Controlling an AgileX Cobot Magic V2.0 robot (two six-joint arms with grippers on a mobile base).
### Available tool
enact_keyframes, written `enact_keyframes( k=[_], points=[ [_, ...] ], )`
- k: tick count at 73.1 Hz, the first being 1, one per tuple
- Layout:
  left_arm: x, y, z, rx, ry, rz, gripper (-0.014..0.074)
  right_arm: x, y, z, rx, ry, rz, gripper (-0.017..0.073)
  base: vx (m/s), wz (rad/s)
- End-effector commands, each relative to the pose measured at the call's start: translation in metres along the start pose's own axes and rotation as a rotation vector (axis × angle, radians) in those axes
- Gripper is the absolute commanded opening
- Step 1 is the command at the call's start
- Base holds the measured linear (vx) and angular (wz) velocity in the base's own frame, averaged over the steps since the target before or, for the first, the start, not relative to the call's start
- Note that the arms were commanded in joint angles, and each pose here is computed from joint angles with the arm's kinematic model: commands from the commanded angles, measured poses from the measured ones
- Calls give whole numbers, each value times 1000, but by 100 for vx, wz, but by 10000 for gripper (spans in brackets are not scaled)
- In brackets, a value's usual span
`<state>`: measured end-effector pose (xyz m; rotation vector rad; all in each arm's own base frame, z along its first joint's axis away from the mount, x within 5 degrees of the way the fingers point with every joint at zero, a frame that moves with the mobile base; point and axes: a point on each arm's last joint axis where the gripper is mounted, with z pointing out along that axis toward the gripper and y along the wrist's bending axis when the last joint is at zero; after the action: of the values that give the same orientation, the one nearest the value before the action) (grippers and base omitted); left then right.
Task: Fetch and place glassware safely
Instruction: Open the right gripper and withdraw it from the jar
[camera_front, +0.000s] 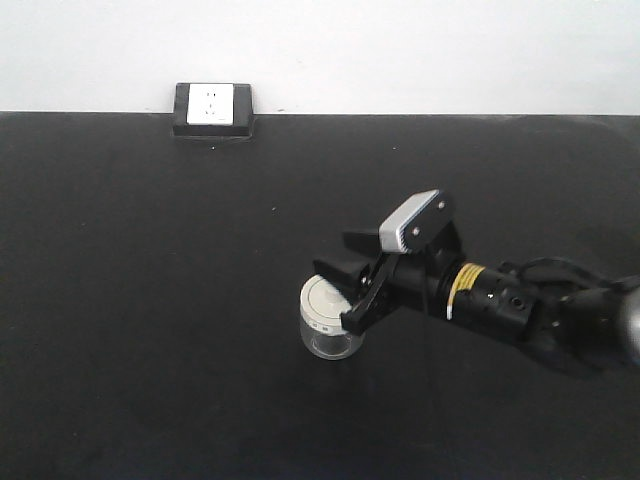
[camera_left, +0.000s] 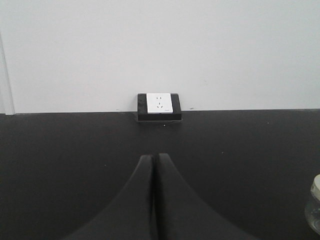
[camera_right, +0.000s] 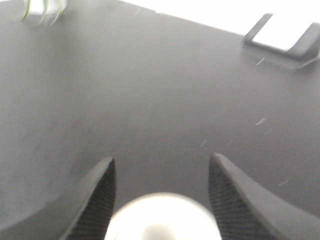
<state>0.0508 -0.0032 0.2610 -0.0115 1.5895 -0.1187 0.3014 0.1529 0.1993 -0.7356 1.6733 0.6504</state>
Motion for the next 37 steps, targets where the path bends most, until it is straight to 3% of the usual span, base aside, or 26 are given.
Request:
enact_keyframes(
  k=[1, 20, 37],
  points=[
    [-13, -2, -1, 20, -88, -16, -7, -42, 2, -20, 68, -67, -3, 412, 0, 0],
    [-13, -2, -1, 20, -88, -16, -7, -92, 6, -85, 351, 19, -83, 412, 0, 0],
    [-13, -2, -1, 20, -88, -16, -7, -122, 19, -141, 523, -29, -12, 412, 0, 0]
  ],
)
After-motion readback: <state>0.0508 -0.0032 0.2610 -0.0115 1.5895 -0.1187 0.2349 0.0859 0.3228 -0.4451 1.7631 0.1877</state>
